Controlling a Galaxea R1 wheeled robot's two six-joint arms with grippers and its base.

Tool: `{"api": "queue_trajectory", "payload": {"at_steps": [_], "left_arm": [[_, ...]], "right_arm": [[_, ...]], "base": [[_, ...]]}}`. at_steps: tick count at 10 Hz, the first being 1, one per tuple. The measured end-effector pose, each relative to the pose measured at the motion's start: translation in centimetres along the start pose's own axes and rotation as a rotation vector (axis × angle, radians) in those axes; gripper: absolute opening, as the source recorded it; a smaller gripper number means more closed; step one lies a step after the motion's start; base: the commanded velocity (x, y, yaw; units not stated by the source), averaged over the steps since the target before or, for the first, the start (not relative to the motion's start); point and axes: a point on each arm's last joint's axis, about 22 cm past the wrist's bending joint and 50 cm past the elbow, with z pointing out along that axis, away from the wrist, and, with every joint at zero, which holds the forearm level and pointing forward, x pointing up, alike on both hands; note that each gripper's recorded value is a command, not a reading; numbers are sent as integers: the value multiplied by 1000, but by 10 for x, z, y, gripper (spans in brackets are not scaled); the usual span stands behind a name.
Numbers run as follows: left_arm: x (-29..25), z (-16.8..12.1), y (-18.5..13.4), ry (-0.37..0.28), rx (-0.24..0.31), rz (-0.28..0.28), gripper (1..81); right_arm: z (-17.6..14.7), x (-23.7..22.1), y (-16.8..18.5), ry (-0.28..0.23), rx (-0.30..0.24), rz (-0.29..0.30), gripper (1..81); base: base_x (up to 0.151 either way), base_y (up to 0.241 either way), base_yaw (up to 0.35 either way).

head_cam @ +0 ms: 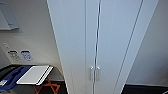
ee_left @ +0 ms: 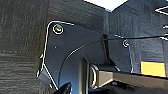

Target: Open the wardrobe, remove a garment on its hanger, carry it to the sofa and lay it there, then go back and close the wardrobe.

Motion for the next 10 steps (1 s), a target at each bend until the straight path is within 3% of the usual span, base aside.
{"api": "queue_trajectory", "payload": {"at_steps": [4,7,10], "left_arm": [[93,-64,17,83,-89,54,811],[207,-114,49,208,-147,154,811],[294,-150,86,275,-181,261,811]], "right_arm": [[-57,105,-45,115,99,-101,811],[-96,204,-89,238,158,-222,811],[-134,281,-133,333,208,-315,811]], "base": [[0,0,0],[0,0,0],[0,0,0]]}}
